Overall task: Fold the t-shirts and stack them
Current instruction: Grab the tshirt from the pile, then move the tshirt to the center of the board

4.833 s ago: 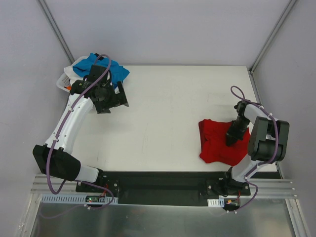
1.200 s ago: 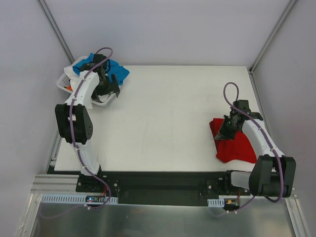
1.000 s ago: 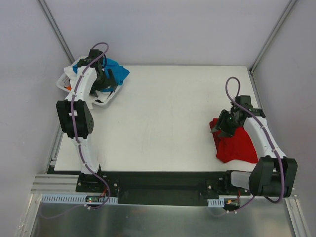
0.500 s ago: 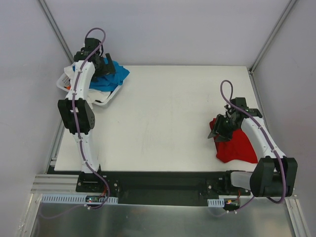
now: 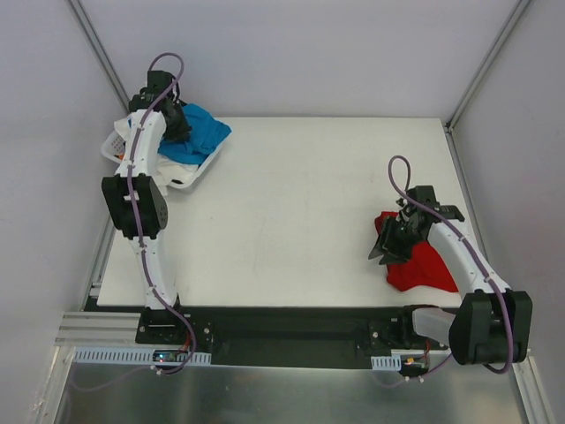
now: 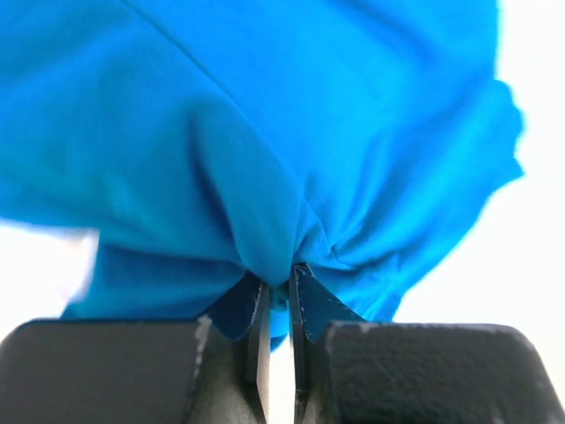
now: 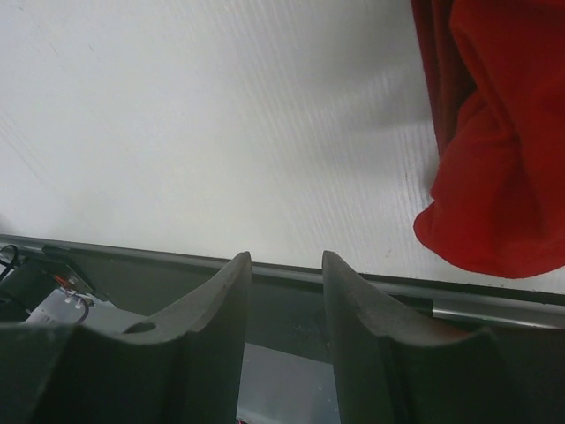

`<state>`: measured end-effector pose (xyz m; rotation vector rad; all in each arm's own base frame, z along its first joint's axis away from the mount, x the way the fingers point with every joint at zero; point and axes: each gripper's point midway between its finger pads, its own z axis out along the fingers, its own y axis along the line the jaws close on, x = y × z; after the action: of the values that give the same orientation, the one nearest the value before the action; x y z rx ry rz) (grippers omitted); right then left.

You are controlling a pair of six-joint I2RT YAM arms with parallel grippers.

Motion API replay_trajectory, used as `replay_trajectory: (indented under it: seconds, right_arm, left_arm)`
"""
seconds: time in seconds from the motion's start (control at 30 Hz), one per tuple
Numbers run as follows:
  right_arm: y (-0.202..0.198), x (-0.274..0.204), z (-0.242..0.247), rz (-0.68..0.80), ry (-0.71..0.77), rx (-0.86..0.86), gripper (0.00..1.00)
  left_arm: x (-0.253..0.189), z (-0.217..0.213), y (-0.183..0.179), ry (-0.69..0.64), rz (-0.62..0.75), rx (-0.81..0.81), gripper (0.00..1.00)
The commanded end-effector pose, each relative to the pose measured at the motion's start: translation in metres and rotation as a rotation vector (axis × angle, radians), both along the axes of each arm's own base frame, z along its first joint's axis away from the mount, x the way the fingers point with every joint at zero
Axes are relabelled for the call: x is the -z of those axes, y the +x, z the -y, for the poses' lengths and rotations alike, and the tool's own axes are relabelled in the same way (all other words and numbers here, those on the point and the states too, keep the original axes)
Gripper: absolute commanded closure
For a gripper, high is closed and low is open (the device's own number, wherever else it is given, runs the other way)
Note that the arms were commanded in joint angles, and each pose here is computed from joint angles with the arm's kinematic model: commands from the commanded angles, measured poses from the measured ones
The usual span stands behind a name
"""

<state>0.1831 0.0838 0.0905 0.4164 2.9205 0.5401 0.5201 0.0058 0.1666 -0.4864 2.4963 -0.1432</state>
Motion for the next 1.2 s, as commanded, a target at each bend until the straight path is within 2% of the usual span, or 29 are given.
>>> replay_trajectory:
  seconds: [0.0,0.07,0.13,0.17,0.3,0.33,0.37,0.4,0.43,0.5,0.53,0.57,0.63,0.67,0.73,0.83,0.87,0.9,0.93,0.97,1.0,1.17]
  right_arm:
    - [-0.007,0.002,-0.01,0.009,0.03,0.004,0.59]
    - [-0.007,0.004,-0.012,0.01,0.025,-0.001,0.59]
    - [-0.006,0.004,-0.014,0.014,0.019,-0.007,0.59]
    - [-0.006,0.004,-0.015,0.013,0.017,-0.008,0.59]
    - [-0.003,-0.001,-0.021,0.028,0.007,-0.031,0.59]
    - [-0.002,0.0,-0.022,0.023,0.0,-0.031,0.59]
    - [0.001,-0.002,-0.024,0.031,-0.001,-0.038,0.59]
    - [0.003,-0.002,-0.027,0.031,0.0,-0.047,0.59]
    - [0.004,-0.002,-0.028,0.03,-0.001,-0.049,0.59]
    - [0.008,-0.003,-0.033,0.033,0.001,-0.064,0.59]
    - [0.01,-0.004,-0.035,0.038,0.002,-0.071,0.59]
    - [0.012,-0.005,-0.036,0.04,0.001,-0.07,0.6]
    - [0.014,-0.007,-0.04,0.049,0.008,-0.075,0.6]
    - [0.016,-0.008,-0.041,0.056,0.012,-0.072,0.59]
    - [0.018,-0.01,-0.044,0.066,0.02,-0.074,0.6]
    - [0.022,-0.012,-0.049,0.082,0.036,-0.07,0.6]
    - [0.024,-0.013,-0.05,0.091,0.04,-0.072,0.6]
    - [0.025,-0.015,-0.051,0.096,0.045,-0.072,0.6]
    - [0.027,-0.016,-0.052,0.102,0.047,-0.076,0.6]
    - [0.029,-0.018,-0.053,0.112,0.05,-0.08,0.61]
    - [0.034,-0.021,-0.054,0.121,0.051,-0.086,0.61]
    - [0.043,-0.027,-0.062,0.141,0.059,-0.137,0.61]
  left_arm:
    - [-0.161,0.021,-0.023,-0.032,0.368,0.051,1.0]
    - [-0.206,0.041,-0.049,-0.083,0.479,0.111,1.0]
    - [-0.22,0.057,-0.064,-0.142,0.547,0.165,1.0]
    - [-0.247,0.081,-0.089,-0.179,0.617,0.22,1.0]
    - [-0.267,0.136,-0.15,-0.342,0.637,0.417,1.0]
    - [-0.249,0.15,-0.164,-0.366,0.589,0.467,1.0]
    - [-0.254,0.157,-0.189,-0.383,0.604,0.506,1.0]
    - [-0.245,0.164,-0.205,-0.41,0.578,0.53,1.0]
    - [-0.207,0.168,-0.217,-0.446,0.481,0.541,1.0]
    - [-0.189,0.172,-0.257,-0.511,0.433,0.572,1.0]
    - [-0.147,0.17,-0.269,-0.526,0.329,0.542,1.0]
    - [-0.14,0.166,-0.287,-0.526,0.324,0.527,1.0]
    - [-0.087,0.157,-0.314,-0.521,0.177,0.471,1.0]
    - [-0.069,0.153,-0.32,-0.511,0.126,0.439,1.0]
    - [-0.016,0.14,-0.335,-0.461,-0.067,0.346,1.0]
    - [0.029,0.128,-0.342,-0.389,-0.271,0.282,1.0]
    - [0.036,0.125,-0.341,-0.369,-0.307,0.265,0.97]
    - [0.035,0.127,-0.335,-0.368,-0.329,0.278,0.83]
    - [0.044,0.129,-0.337,-0.37,-0.429,0.296,0.43]
    - [0.041,0.132,-0.333,-0.379,-0.448,0.31,0.2]
    - [0.029,0.133,-0.319,-0.369,-0.409,0.32,0.01]
    - [-0.04,0.115,-0.28,-0.234,-0.152,0.277,0.01]
